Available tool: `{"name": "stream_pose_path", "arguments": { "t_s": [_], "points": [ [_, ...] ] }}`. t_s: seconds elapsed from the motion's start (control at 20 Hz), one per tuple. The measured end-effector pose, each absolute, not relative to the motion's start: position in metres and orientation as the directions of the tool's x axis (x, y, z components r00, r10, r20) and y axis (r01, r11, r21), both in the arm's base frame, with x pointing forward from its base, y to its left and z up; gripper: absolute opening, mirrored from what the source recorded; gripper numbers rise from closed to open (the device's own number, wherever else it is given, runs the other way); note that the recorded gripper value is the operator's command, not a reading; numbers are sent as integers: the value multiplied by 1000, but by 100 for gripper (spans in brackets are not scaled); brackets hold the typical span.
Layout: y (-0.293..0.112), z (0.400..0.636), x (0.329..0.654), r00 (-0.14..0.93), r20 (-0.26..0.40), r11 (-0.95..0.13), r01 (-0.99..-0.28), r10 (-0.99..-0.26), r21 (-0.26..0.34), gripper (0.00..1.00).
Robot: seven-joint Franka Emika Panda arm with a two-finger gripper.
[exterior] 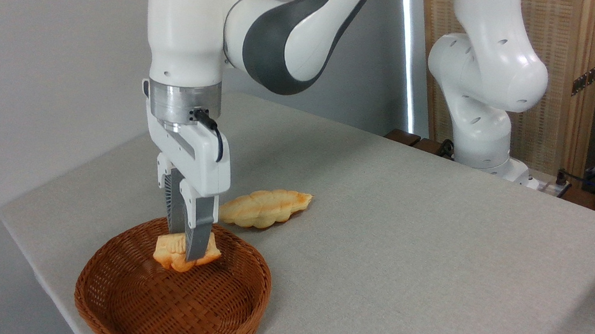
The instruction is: Put bread into the basket
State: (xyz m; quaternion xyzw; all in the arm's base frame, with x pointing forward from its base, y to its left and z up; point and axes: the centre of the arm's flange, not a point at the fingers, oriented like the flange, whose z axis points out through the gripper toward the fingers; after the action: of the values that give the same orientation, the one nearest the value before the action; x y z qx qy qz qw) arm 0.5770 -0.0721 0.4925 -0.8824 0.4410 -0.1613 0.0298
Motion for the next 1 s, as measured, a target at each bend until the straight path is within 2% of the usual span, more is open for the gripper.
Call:
{"name": "stream_pose_path", "arguments": {
  "t_s": [1.0],
  "points": [
    [-72, 490, 579, 562, 258, -612, -768, -786, -192, 100]
  ]
}}
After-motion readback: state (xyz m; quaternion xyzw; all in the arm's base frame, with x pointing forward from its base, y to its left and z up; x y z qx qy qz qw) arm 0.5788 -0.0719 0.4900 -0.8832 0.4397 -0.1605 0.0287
